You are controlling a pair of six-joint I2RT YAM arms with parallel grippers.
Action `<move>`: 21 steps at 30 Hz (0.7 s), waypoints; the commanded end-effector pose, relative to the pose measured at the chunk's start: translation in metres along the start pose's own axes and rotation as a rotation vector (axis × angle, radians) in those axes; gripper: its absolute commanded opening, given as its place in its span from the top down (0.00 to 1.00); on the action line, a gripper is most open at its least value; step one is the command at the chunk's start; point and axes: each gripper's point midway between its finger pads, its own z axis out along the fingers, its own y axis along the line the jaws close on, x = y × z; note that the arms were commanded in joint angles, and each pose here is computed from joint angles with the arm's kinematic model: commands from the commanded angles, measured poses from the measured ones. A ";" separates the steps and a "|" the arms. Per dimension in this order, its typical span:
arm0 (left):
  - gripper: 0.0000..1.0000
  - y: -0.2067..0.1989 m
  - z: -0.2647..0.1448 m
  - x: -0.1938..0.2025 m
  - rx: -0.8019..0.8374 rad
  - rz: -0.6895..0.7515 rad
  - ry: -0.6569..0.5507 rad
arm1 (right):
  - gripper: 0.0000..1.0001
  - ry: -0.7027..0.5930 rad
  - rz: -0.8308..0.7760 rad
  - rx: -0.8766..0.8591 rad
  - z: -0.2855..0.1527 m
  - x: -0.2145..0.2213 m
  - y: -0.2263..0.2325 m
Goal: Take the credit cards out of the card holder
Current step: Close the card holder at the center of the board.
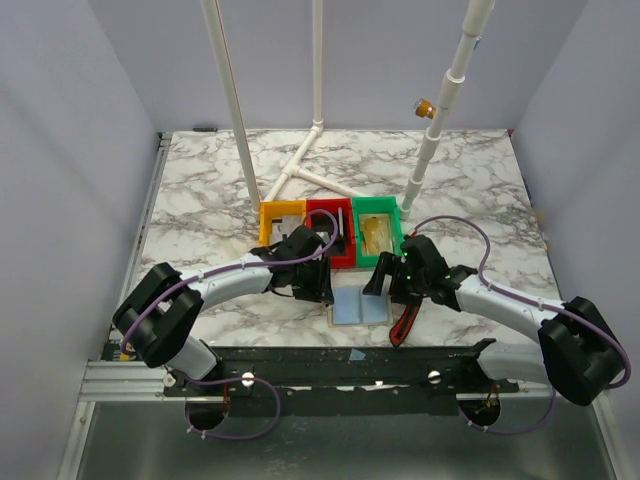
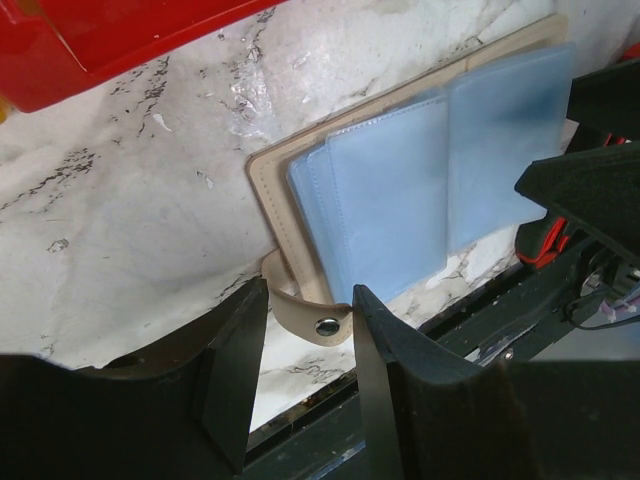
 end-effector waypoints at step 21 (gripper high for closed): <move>0.88 0.001 0.013 0.002 0.000 0.001 0.018 | 0.18 0.125 0.148 -0.310 -0.018 0.010 0.067</move>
